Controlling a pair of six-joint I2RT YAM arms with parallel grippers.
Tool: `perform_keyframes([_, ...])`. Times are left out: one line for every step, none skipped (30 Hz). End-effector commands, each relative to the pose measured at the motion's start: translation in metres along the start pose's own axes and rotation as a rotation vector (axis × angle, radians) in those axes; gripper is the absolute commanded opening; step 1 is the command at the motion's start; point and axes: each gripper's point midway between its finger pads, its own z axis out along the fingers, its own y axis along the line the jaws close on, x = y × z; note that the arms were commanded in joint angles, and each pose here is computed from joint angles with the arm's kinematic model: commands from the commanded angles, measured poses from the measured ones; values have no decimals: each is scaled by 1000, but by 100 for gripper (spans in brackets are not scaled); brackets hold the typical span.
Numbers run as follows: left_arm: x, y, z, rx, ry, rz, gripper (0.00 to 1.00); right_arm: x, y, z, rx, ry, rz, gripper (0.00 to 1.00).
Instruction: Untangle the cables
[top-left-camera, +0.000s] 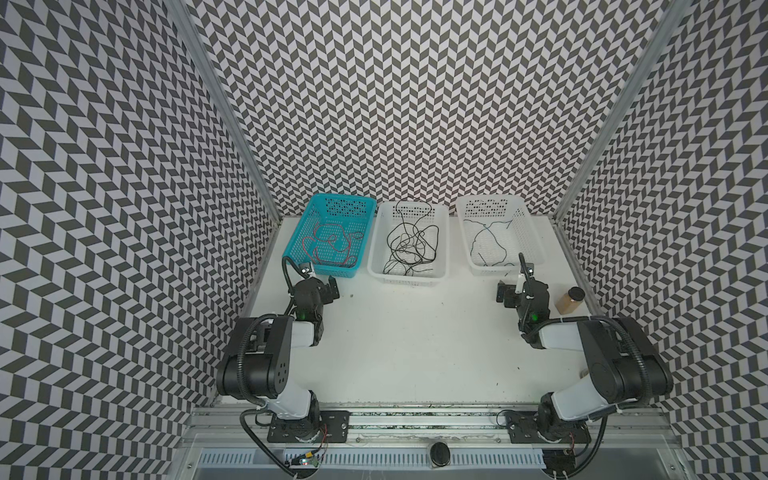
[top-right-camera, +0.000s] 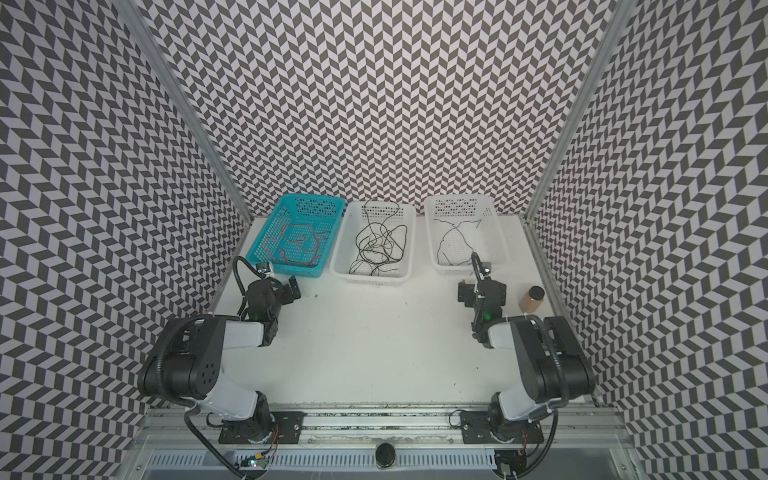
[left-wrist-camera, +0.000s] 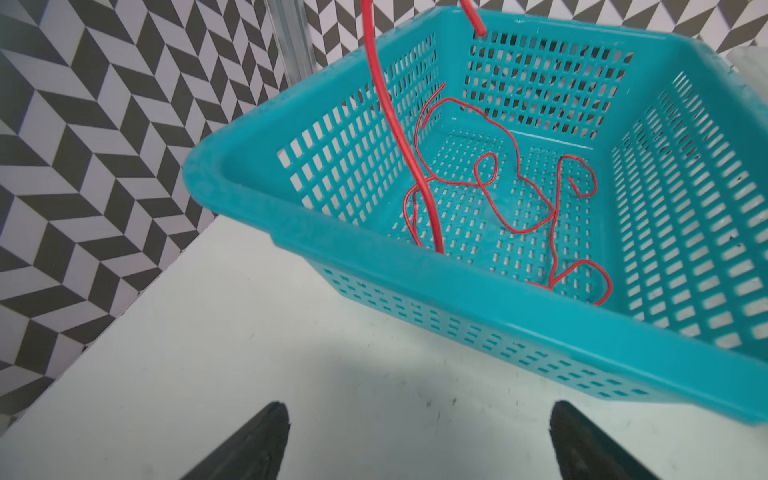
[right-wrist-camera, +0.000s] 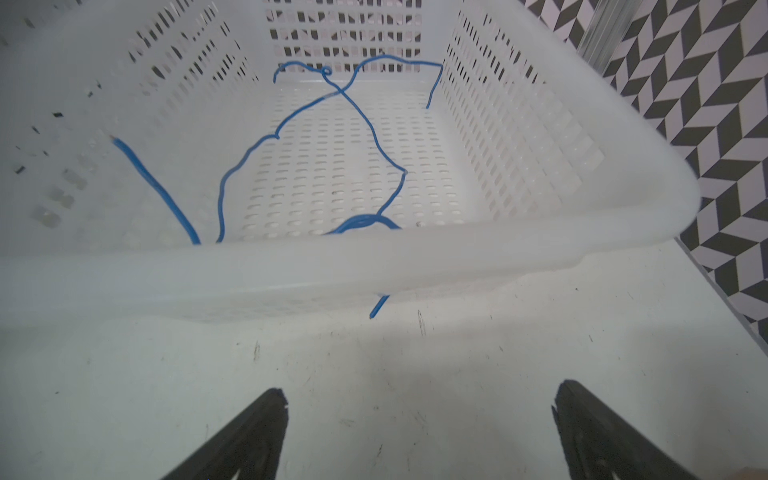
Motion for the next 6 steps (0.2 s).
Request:
perform_keyframes([-15, -2, 0, 7, -58, 11, 100, -11, 1, -1, 0, -65, -1, 100])
perform_keyframes([-14, -2, 0, 5, -47, 11, 100, -10, 1, 0, 2, -57, -2, 100])
perform_keyframes([-13, -2, 0, 3, -37, 11, 100, -10, -1, 1, 11, -52, 3, 100])
perform_keyframes([-13, -3, -1, 1, -40, 13, 100, -11, -1, 1, 12, -57, 4, 100])
perform_keyframes([-14, -2, -1, 1, -50, 14, 100, -11, 0, 0, 8, -63, 3, 100])
perform_keyframes([-14, -3, -1, 0, -54, 14, 100, -11, 0, -2, 3, -67, 2, 100])
